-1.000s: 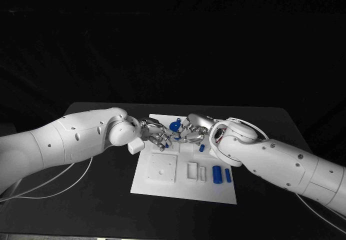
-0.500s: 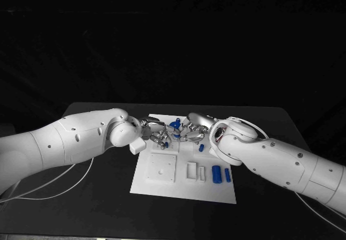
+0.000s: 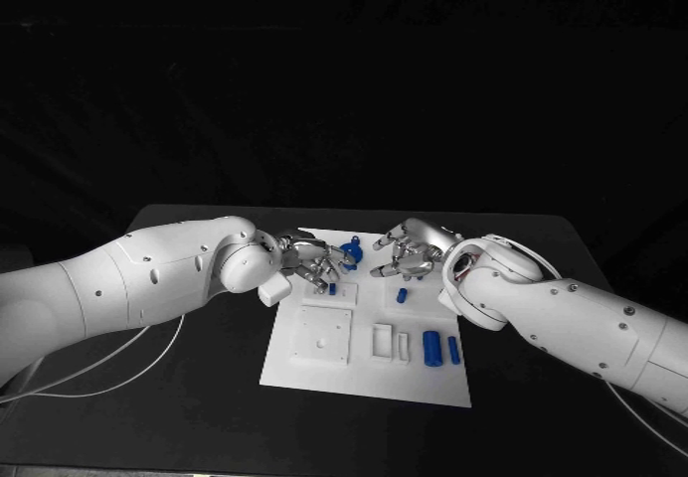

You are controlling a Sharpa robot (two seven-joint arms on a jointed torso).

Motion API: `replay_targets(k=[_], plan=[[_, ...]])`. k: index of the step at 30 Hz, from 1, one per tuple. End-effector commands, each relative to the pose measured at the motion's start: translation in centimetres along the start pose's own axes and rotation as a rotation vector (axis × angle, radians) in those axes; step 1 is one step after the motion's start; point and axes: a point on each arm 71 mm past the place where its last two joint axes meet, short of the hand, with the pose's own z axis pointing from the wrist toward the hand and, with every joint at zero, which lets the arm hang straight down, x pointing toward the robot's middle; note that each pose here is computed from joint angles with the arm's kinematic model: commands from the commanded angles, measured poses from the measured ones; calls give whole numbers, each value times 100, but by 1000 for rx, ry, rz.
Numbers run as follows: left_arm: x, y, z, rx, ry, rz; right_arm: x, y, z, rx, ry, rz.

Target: Assemble the parts on the task board

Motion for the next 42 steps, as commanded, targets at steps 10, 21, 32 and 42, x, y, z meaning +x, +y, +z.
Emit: replay_targets(k=[10, 21, 32, 42], plan=[[-186, 15, -26, -144, -212, 365, -638, -361, -177, 16, -232, 321], [-298, -58, -28, -276, -306, 619, -1127, -491, -244, -15, -379, 526], [-344, -113, 17, -381, -283, 729, -1225, -479, -211, -56, -399, 595], [-312, -87, 107, -401, -276, 746, -1223, -449, -193, -70, -399, 603]])
